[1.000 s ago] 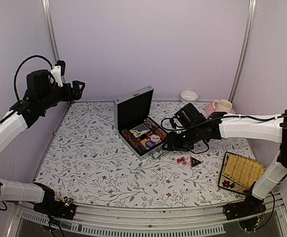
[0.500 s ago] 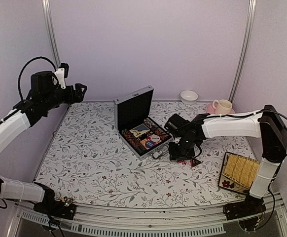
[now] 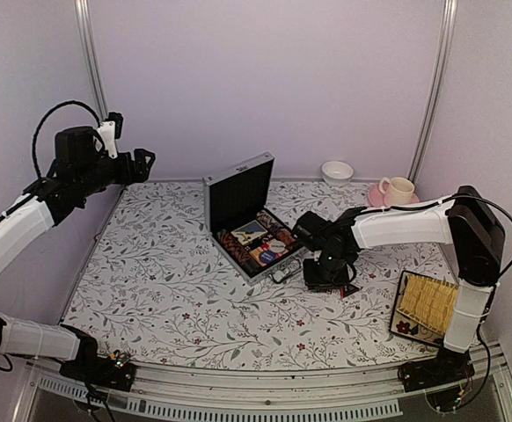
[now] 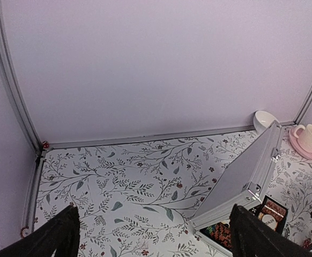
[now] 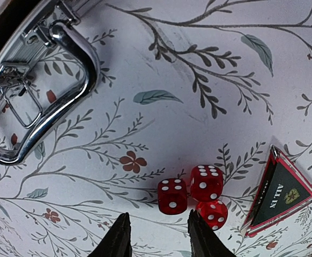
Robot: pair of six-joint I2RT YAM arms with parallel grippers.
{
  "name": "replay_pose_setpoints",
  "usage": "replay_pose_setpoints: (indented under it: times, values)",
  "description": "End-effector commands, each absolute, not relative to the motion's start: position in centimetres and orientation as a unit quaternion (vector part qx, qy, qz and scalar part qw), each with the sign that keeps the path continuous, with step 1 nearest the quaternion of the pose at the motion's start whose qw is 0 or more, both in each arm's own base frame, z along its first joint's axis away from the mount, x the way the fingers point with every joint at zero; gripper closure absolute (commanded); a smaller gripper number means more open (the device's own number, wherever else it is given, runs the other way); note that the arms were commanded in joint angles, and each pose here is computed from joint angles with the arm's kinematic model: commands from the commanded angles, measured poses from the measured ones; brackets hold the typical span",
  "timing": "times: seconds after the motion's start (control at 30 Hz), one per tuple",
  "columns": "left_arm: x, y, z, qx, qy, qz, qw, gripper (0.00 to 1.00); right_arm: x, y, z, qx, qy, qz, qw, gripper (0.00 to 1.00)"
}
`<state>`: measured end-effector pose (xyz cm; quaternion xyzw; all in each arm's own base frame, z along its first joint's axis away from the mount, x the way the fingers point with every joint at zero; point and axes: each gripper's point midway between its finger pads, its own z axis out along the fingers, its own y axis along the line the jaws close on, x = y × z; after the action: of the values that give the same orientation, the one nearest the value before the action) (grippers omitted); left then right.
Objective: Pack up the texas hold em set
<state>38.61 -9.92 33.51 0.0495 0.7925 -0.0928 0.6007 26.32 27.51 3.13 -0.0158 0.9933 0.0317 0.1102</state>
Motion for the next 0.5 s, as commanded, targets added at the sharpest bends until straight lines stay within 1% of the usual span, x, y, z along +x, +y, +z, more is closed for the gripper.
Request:
replay_pose_setpoints:
  times: [0.0,0.47]
  values:
    - [38.6,-9.7,33.6,0.053,0.793,-0.091,0.601,0.03,27.2,27.0,3.0,-0.006,0.992,0.015,0.121,0.64]
    - [38.5,-9.7,33.8,0.053,0.791,-0.093,0.602,0.03,28.6,27.1,2.8,-0.011,0.991,0.003,0.137,0.72]
